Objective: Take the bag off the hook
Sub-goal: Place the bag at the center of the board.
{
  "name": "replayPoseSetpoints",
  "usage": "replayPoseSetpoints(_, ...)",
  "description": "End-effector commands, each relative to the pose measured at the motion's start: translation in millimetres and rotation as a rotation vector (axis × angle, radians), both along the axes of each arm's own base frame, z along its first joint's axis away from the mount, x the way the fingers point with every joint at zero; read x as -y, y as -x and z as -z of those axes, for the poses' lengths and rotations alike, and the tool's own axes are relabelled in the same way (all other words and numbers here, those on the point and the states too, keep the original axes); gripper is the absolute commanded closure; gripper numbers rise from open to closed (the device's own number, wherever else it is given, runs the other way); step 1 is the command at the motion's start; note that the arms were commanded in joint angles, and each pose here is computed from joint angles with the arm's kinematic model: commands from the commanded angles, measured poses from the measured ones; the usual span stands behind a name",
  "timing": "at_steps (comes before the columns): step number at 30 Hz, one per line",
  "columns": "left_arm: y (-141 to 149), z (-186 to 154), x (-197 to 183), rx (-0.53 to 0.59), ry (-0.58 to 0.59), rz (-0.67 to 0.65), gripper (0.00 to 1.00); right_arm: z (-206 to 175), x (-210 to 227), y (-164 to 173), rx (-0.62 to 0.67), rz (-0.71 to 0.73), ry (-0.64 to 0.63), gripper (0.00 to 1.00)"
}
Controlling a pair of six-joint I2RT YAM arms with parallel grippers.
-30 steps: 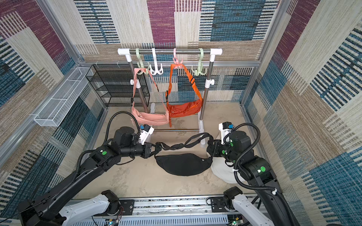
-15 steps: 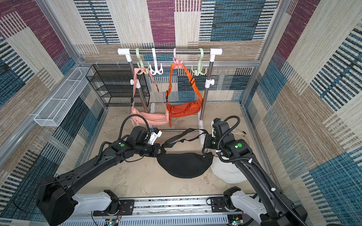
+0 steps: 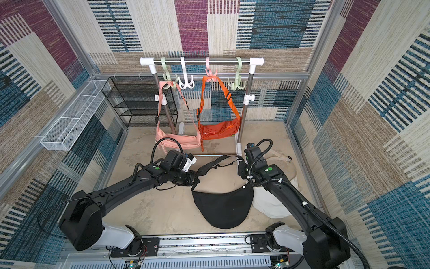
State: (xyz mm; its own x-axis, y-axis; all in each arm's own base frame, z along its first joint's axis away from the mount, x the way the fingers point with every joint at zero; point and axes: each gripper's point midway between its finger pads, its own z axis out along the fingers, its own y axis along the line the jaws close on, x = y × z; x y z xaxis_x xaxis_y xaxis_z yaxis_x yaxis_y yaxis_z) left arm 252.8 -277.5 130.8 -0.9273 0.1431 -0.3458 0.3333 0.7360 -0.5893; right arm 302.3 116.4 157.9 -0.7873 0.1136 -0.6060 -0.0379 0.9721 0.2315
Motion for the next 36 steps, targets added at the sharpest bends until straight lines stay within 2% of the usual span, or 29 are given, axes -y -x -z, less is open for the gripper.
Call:
replayPoseSetpoints(1,-11.0,-4.2,1.4,0.050,-0.008,-0.001,1.00,-6.2,-4.5,-8.1,0.050,-0.003,-0.026,1.00)
replayPoseSetpoints(11,-27.3,-1.4,1.0,0.066,-0.035,-0.020,1.00,-0.6,-9.0,-19.4,0.048,-0.023,-0.006,0.95)
replayPoseSetpoints(16,-31.2,-1.1,2.9,0.061,-0.027,-0.029,1.00,1.9,0.9,-27.7,0.052,0.019,0.039,0.95)
replayPoseSetpoints(27,-31.2,2.9,8.1,0.040,-0.005,-0.025,1.00,-2.6,21.5,-36.4,0.054,0.054,0.033,0.94)
replayPoseSetpoints(30,-33.3,3.1,6.7,0.048,-0.020,-0.024,0.99,-7.6,15.6,-36.5,0.058,0.033,0.005,0.84)
replayPoseSetpoints(33,-36.3,0.0,3.9,0.059,-0.039,-0.032,0.82,-12.0,14.8,-36.2,0.056,0.033,-0.002,0.65)
replayPoseSetpoints(36,-38.5,-7.8,1.7,0.070,-0.055,-0.037,0.67,-22.6,16.2,-35.0,0.071,0.043,-0.007,0.50)
